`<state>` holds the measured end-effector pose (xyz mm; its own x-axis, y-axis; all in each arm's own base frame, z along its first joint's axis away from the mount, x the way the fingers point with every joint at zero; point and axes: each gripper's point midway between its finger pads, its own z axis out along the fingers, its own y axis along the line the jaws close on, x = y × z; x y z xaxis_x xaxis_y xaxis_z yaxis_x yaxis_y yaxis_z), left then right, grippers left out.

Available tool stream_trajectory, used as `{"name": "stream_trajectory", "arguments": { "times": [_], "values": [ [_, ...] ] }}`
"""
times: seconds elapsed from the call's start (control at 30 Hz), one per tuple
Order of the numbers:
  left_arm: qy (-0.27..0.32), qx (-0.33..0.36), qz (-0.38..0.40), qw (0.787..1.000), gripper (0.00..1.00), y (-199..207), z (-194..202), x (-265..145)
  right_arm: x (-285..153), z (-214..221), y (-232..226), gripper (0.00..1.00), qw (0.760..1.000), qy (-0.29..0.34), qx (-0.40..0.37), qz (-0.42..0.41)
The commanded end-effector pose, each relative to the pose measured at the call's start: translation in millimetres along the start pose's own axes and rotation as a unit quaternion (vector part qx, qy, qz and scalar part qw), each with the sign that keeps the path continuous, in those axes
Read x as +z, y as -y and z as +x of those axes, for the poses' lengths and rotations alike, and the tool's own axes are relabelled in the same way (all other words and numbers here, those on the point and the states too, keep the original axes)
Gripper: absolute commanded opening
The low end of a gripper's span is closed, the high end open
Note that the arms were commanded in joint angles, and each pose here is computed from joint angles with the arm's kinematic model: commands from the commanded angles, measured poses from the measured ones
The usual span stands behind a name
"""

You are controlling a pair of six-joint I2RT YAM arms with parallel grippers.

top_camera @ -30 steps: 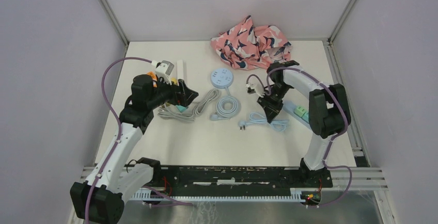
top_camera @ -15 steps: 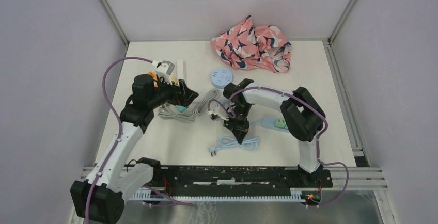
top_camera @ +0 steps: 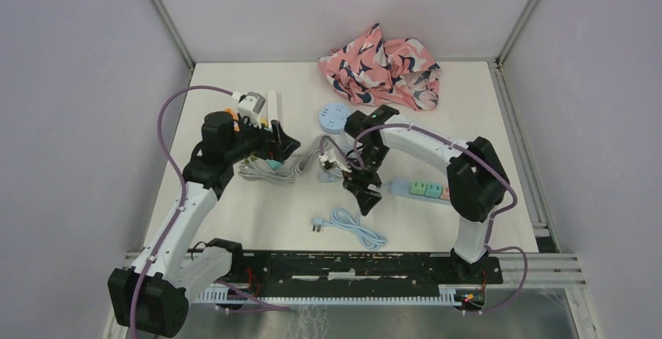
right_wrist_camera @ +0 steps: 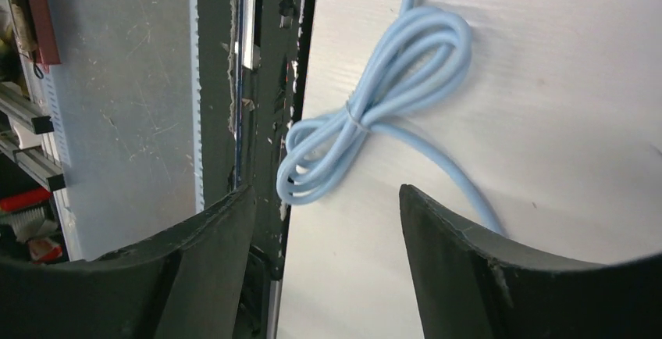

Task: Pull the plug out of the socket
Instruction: Move the socket to the center of the board.

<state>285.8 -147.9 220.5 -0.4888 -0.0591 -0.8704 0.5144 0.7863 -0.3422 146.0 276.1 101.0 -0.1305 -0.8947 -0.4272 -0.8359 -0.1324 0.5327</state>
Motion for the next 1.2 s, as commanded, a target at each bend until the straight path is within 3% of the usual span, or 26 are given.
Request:
{"name": "stream_trajectory", "arguments": {
  "times": [0.0, 0.2, 0.37, 0.43, 0.5, 0.53, 0.73, 0.9, 0.97, 1.17],
  "values": [
    [0.009, 0.027, 0.023, 0.999, 0.99, 5.2, -7.2, 1.7, -51.2, -8.5, -16.7, 0.74, 0.996, 0.076, -0.04, 0.016],
    [0.006, 0.025, 0.027, 0.999, 0.99, 5.2, -5.3, 3.5, -107.3, -5.8, -22.7, 0.73, 0.98, 0.176, -0.048, 0.076],
    [0.001, 0.022, 0.028, 0.999, 0.99, 4.7, -3.7, 5.7, -154.3, 2.5, -24.0, 0.76, 0.952, 0.268, -0.044, 0.141],
    [0.001, 0.02, 0.029, 0.999, 0.99, 4.7, -3.7, 6.0, -166.7, 6.0, -23.4, 0.82, 0.938, 0.301, -0.048, 0.163],
    [-0.001, 0.02, 0.03, 0.999, 0.99, 5.0, -3.1, 6.5, -168.9, 13.5, -15.8, 0.98, 0.927, 0.322, -0.05, 0.185],
    [-0.001, 0.02, 0.03, 0.999, 0.99, 4.6, -2.7, 6.8, -166.5, 18.7, -8.9, 0.99, 0.924, 0.324, -0.046, 0.197],
    [-0.001, 0.019, 0.033, 0.999, 0.99, 6.5, -3.1, 5.8, -145.8, 55.9, 16.2, 0.99, 0.929, 0.248, -0.093, 0.259],
    [0.001, 0.02, 0.032, 0.999, 0.99, 6.3, -3.7, 5.3, -147.7, 110.4, 54.9, 0.94, 0.931, 0.12, -0.044, 0.343],
    [0.0, 0.019, 0.032, 0.999, 0.99, 6.2, -3.6, 5.6, -144.4, 126.3, 58.9, 0.89, 0.936, 0.08, -0.032, 0.342],
    [-0.001, 0.018, 0.033, 0.999, 0.99, 6.2, -2.8, 6.2, -123.4, 138.9, 54.7, 0.77, 0.953, 0.04, -0.04, 0.298]
  ]
}}
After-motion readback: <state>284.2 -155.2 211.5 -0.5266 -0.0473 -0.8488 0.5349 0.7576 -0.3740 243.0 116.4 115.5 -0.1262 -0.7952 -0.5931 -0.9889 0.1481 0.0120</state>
